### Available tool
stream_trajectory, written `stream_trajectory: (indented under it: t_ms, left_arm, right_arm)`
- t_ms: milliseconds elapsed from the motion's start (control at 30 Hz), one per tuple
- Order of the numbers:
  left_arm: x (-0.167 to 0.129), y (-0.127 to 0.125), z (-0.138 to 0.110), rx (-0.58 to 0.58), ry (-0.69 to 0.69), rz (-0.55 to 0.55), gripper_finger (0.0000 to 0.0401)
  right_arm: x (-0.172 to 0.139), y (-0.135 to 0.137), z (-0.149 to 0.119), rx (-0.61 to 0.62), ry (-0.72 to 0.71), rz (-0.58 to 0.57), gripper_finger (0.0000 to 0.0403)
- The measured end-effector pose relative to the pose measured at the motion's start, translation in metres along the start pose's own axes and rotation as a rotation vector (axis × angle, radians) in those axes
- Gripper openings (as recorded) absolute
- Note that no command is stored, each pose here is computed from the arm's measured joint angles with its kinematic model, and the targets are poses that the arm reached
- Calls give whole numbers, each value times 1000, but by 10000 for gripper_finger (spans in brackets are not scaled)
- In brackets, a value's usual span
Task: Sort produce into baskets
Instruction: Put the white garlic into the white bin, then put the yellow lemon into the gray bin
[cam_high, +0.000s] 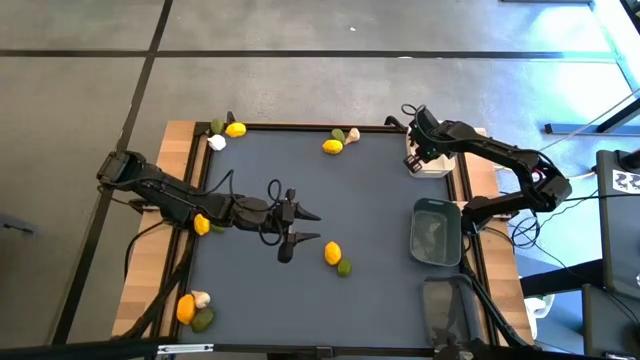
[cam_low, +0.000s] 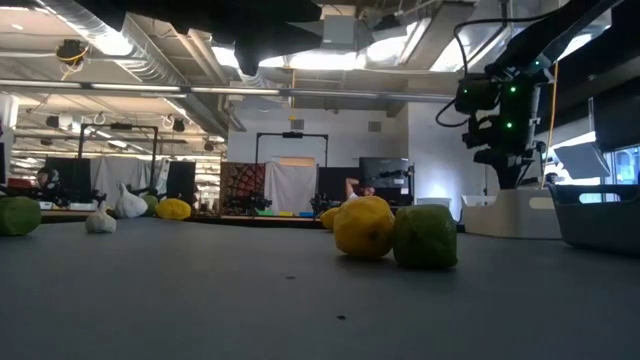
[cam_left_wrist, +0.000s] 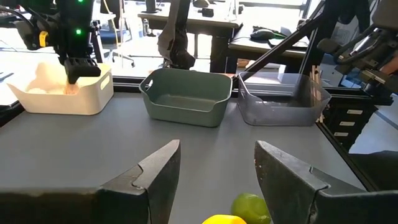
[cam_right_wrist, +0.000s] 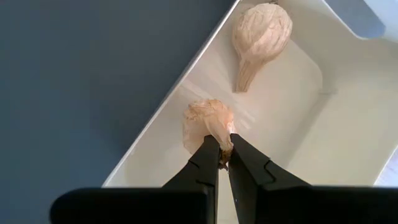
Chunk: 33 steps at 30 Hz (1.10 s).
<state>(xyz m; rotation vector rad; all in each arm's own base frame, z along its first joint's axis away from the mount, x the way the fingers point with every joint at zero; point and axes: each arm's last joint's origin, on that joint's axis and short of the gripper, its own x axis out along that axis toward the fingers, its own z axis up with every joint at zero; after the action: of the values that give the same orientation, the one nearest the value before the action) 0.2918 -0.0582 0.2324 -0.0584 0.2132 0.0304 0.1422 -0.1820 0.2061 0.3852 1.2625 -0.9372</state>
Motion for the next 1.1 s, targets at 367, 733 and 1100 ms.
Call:
stream_trajectory:
  t_ms: [367,733,1100]
  left_arm:
    - [0,0,0,-5,0,1,200]
    - [0,0,0,-23,0,1,200]
    - [0,0,0,-40,0,1,200]
  right_arm:
    - [0,0,0,0,0,-3,46]
    - [0,-1,0,8,-2,-40,142]
    - [-9,-4,-2,20,-39,-59,200]
